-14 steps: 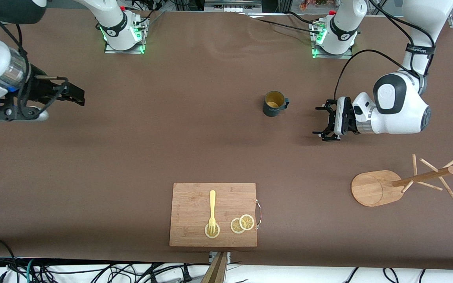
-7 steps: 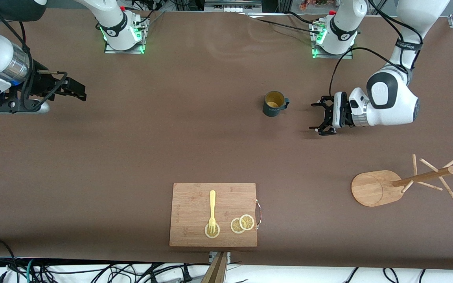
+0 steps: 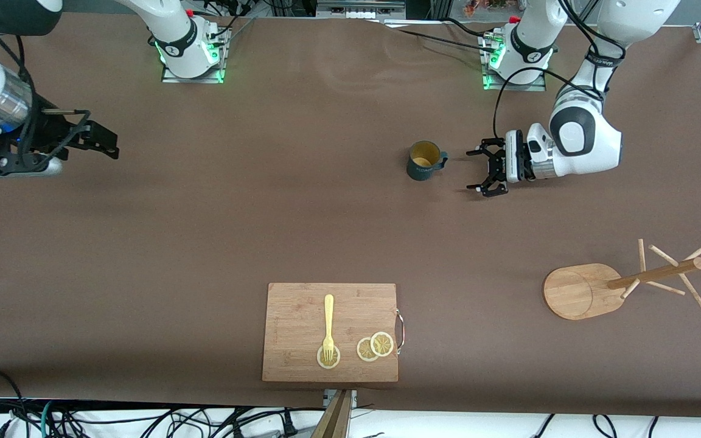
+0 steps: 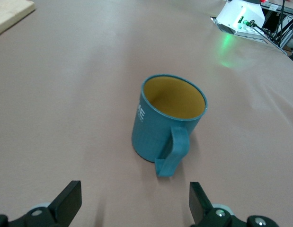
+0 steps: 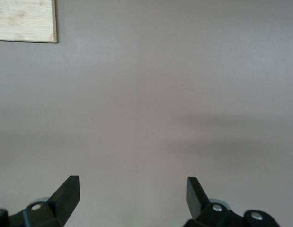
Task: Pass cup and hang on rack
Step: 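Move the left gripper to the mug handle and grasp it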
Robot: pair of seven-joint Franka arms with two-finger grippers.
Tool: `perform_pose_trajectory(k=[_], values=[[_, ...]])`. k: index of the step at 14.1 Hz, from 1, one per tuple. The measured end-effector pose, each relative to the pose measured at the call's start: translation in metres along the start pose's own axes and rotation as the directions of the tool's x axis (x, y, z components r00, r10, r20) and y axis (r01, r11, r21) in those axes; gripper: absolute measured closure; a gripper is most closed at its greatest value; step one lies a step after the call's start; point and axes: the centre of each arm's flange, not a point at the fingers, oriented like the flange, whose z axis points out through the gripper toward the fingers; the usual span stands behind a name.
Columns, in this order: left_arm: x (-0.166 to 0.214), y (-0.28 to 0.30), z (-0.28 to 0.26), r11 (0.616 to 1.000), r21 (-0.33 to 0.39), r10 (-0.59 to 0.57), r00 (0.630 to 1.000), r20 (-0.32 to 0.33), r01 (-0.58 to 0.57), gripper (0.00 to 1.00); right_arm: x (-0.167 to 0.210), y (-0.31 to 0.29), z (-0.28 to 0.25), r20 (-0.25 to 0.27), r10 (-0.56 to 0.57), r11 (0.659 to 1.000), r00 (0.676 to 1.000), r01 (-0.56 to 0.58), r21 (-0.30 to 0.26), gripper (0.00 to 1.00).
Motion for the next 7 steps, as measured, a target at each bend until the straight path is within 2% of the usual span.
perform_pose_trajectory(k=[4, 7], values=[[0.004, 0.009, 0.024, 1.000, 0.026, -0.003, 1.000, -0.016, 0.004, 0.00, 0.000, -0.005, -0.006, -0.014, -0.027, 1.000, 1.000, 0.027, 0.000, 0.00], [0.006, 0.019, 0.043, 0.999, 0.035, 0.002, 1.000, 0.012, -0.002, 0.00, 0.000, -0.013, -0.006, -0.014, -0.040, 0.999, 0.999, 0.040, -0.001, 0.00]])
